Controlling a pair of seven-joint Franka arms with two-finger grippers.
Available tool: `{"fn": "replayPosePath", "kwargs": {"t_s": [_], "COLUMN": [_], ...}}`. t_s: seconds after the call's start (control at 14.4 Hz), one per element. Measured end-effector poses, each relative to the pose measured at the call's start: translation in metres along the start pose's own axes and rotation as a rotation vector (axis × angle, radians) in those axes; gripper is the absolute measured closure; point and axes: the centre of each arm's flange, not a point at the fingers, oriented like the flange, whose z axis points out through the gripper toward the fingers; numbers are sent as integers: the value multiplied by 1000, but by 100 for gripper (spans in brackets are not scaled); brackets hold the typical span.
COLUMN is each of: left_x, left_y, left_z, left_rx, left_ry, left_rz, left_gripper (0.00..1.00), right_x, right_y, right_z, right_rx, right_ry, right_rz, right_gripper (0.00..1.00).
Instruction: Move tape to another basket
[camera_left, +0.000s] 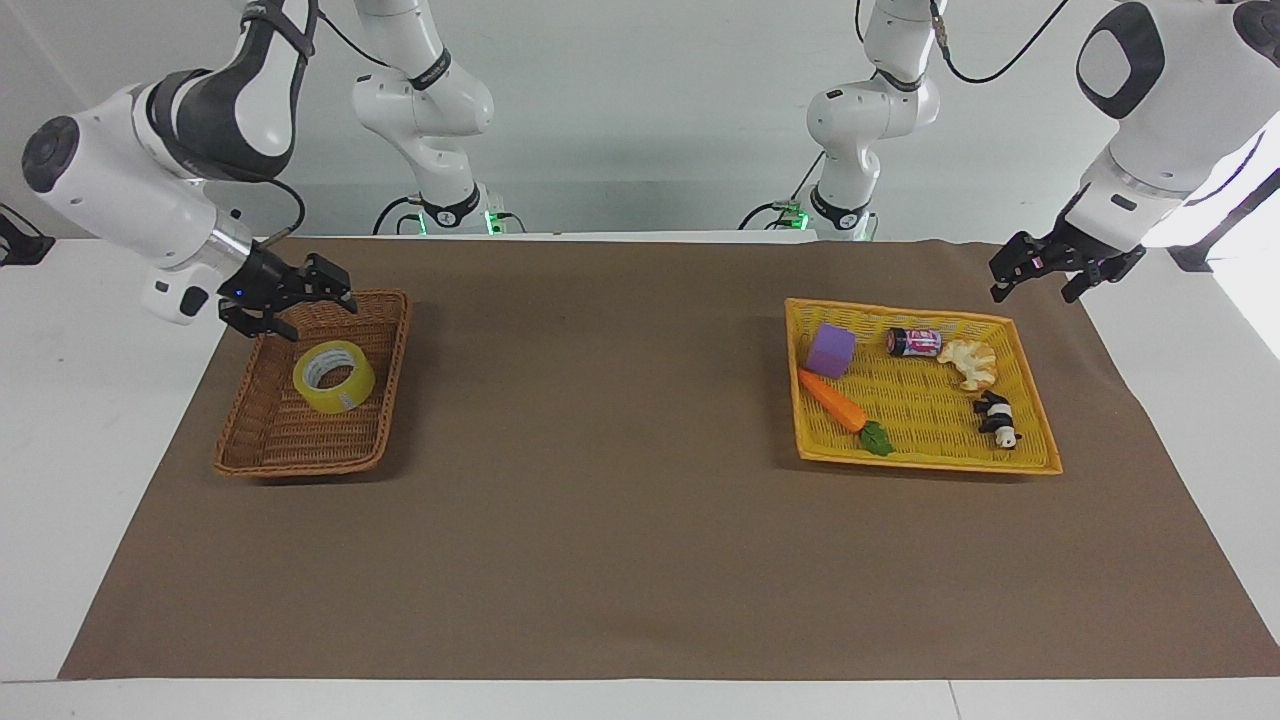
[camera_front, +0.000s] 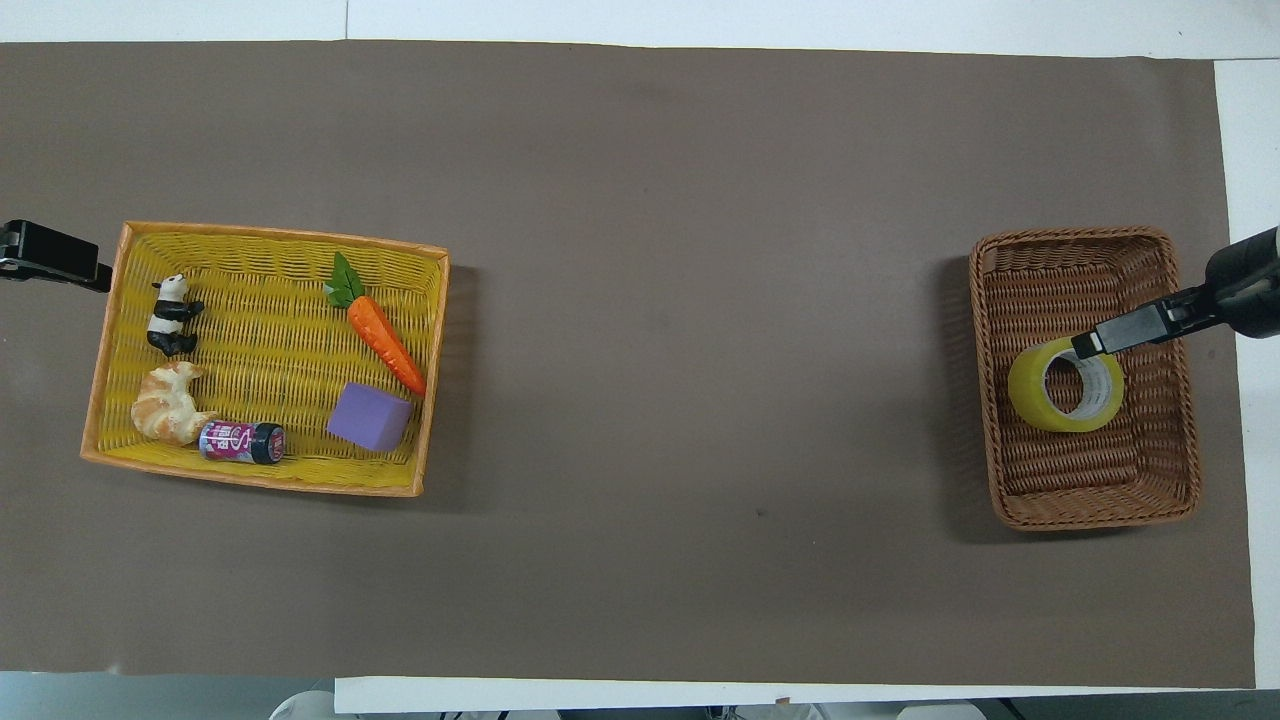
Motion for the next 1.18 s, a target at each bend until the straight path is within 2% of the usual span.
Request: {"fn": "replayPosePath", "kwargs": {"t_s": [0.21,0.35,0.55,0.83,1.18], "left_x": [0,0,0,0,0], "left_y": [0,0,0,0,0], "left_z": [0,0,0,0,0], "left_rx": [0,0,0,0,0], "left_ry": [0,0,0,0,0], "left_rz": [0,0,0,0,0], "left_gripper": [0,0,0,0,0], "right_x": [-13,-25,-39,-40,-36], "right_y": [-9,-3,15,19,14], "right_z": [-38,-59,-82,-86,-101], "right_rx": [-93,-115,-195,-212,-224], "right_ry": [22,10,-5,-13,19], "right_rz": [127,206,291,306,304], "right_gripper": [0,0,0,0,0]}}
